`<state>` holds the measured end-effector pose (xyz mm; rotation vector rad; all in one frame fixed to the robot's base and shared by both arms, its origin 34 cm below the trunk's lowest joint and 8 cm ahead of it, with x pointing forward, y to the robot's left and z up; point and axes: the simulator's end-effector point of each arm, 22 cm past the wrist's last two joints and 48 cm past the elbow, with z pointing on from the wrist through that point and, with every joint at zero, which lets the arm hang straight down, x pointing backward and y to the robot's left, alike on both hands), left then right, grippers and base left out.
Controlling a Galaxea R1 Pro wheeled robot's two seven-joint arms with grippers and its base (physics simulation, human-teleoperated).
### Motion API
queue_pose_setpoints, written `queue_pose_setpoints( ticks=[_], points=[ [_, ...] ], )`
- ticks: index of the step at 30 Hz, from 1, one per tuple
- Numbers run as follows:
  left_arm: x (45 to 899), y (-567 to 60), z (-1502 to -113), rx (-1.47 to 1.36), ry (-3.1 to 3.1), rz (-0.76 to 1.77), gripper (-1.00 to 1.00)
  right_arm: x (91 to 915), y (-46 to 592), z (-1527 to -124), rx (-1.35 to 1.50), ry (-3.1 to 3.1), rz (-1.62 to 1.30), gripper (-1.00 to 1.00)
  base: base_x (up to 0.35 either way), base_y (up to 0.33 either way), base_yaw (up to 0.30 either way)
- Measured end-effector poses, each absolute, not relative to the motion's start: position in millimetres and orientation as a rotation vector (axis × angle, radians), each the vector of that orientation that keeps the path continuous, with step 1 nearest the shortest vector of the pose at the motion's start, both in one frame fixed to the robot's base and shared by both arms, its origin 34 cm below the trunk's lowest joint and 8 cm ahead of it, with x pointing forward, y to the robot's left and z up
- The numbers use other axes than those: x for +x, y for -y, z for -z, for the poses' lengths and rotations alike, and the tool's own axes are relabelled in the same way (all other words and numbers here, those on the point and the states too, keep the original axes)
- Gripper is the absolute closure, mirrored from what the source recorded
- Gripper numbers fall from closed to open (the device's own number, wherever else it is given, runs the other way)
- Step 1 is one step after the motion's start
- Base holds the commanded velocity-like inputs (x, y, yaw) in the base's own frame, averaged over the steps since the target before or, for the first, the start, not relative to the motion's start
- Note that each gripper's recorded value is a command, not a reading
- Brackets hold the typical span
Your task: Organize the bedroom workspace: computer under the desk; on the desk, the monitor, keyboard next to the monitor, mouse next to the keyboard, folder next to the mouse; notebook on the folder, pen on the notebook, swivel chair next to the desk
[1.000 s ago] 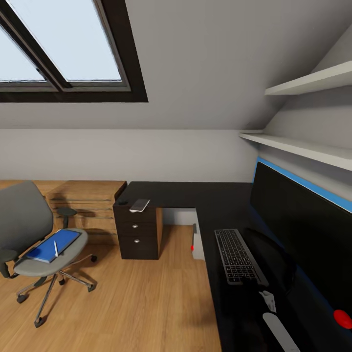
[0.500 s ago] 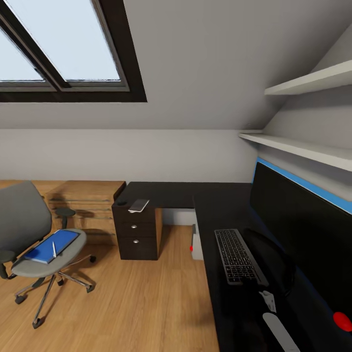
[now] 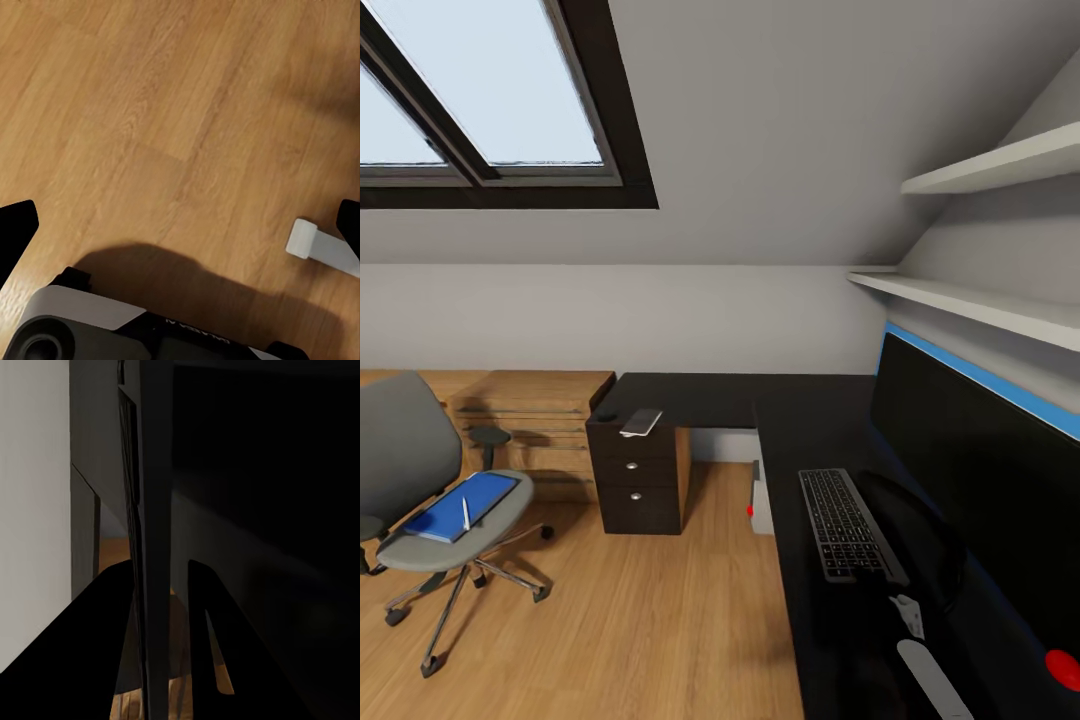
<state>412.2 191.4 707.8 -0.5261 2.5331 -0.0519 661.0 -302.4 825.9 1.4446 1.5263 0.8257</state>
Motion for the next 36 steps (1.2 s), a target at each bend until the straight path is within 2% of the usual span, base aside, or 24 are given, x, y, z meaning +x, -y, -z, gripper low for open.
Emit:
queue_pose_setpoints(
  ticks=[36],
  points=[
    [412.2, -191.6, -707.7, -0.526, -2.533, 0.052, -1.0, 662.6, 300.7, -828.6, 1.455, -1.527, -0.829, 1.0, 0.0, 0.0, 0.0]
  ],
)
